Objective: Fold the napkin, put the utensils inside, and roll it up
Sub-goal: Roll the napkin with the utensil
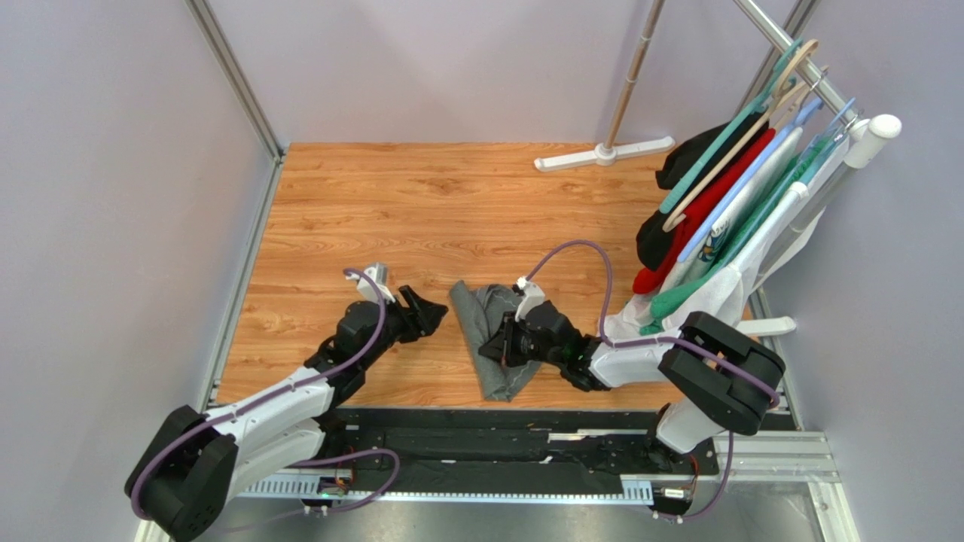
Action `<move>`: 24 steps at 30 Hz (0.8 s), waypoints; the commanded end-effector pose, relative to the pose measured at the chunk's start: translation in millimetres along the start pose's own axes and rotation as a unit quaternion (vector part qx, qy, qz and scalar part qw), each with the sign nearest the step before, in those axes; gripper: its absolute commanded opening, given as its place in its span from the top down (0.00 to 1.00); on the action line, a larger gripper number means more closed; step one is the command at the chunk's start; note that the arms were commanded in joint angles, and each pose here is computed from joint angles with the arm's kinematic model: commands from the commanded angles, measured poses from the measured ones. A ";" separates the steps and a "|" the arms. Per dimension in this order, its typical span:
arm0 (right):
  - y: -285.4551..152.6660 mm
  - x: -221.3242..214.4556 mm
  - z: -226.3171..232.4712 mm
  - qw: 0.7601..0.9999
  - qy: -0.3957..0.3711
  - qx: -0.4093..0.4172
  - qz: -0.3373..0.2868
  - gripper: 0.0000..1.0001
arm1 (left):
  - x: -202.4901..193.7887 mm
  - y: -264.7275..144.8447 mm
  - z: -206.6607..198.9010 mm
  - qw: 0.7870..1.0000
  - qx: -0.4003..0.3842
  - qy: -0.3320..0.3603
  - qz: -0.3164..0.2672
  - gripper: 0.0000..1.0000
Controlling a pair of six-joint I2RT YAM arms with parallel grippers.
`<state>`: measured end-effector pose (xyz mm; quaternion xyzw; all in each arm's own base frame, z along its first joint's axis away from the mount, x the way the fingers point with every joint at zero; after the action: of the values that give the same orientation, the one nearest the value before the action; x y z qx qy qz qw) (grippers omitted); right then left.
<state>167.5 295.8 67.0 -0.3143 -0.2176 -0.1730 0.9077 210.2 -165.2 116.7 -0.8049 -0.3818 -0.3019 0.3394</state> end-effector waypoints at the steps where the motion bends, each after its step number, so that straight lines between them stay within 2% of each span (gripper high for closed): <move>1: -7.8 -11.0 1.8 0.997 0.069 0.042 0.017 1.00 | -4.9 2.9 -1.5 0.999 -0.032 -0.012 -0.011 0.30; 5: -13.1 -18.4 -14.8 0.993 0.110 0.038 0.009 1.00 | -15.0 5.2 0.0 0.999 -0.046 -0.014 0.003 0.32; 9: -17.3 -21.4 -22.8 0.992 0.121 0.028 -0.004 1.00 | -19.0 8.4 -4.1 0.997 -0.074 -0.024 0.001 0.34; 18: -25.0 -25.0 -38.9 0.988 0.156 0.017 -0.019 1.00 | -45.3 20.2 -19.4 0.993 -0.108 -0.042 0.040 0.37; 24: -18.9 -28.5 -43.4 0.987 0.159 0.016 -0.011 1.00 | -63.0 32.2 -12.8 0.990 -0.106 -0.066 0.062 0.38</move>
<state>151.0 269.6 56.0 -0.2222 -0.0965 -0.2266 0.9434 193.5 -203.2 54.0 -0.8661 -0.3079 -0.2563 0.2991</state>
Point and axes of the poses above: each gripper's point midway between its finger pads, its own y axis out along the fingers, its own z axis along the line the jaws close on, x = y × z, the point moved 5 cm from there along -y, back along the fingers, and after that the axes turned 6 degrees about y, right-handed, at the moved point
